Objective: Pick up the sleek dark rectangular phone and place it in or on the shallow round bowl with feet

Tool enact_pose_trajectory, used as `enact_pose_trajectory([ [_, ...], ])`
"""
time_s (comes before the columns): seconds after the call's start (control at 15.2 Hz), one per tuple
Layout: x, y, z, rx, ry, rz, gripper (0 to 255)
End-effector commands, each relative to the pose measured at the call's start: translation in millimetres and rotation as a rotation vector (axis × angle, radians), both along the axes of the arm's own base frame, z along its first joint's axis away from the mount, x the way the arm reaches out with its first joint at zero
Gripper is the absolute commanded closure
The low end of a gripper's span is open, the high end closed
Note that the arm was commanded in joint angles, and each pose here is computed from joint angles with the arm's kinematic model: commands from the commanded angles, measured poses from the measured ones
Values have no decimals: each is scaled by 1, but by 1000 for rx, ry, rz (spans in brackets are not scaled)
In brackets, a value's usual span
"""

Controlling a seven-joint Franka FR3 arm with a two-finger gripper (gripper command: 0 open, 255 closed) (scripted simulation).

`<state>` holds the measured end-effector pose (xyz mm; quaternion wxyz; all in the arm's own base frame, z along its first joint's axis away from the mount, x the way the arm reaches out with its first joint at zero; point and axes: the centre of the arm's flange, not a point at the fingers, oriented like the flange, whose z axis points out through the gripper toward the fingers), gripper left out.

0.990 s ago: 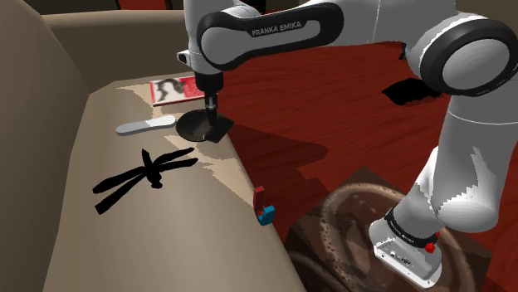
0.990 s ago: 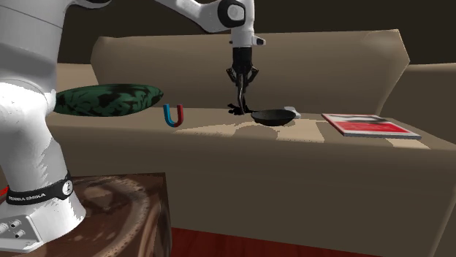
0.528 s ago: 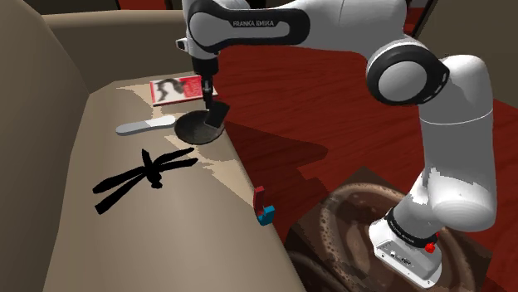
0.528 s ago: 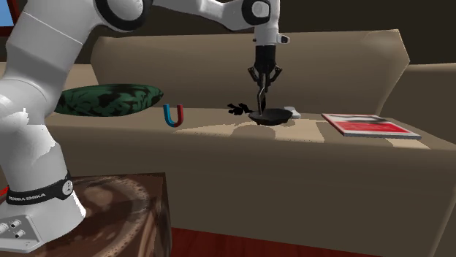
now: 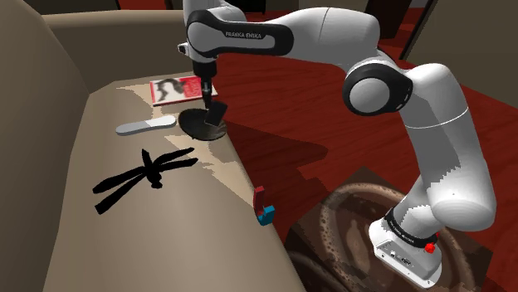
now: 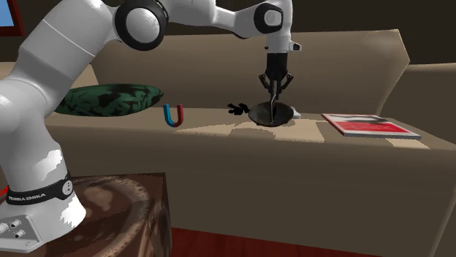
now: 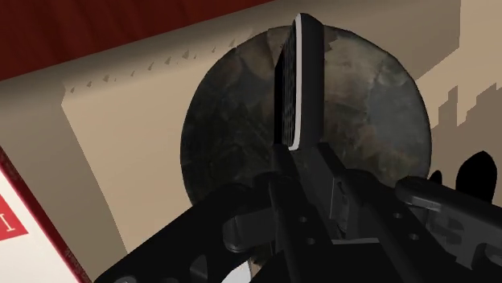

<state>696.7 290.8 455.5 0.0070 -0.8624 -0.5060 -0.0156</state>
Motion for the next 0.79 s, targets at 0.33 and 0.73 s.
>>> enact_pose_trajectory([
  [0.33,1,1,-37,0,0,0,255],
  [0.73,1,1,-50,0,0,0,255],
])
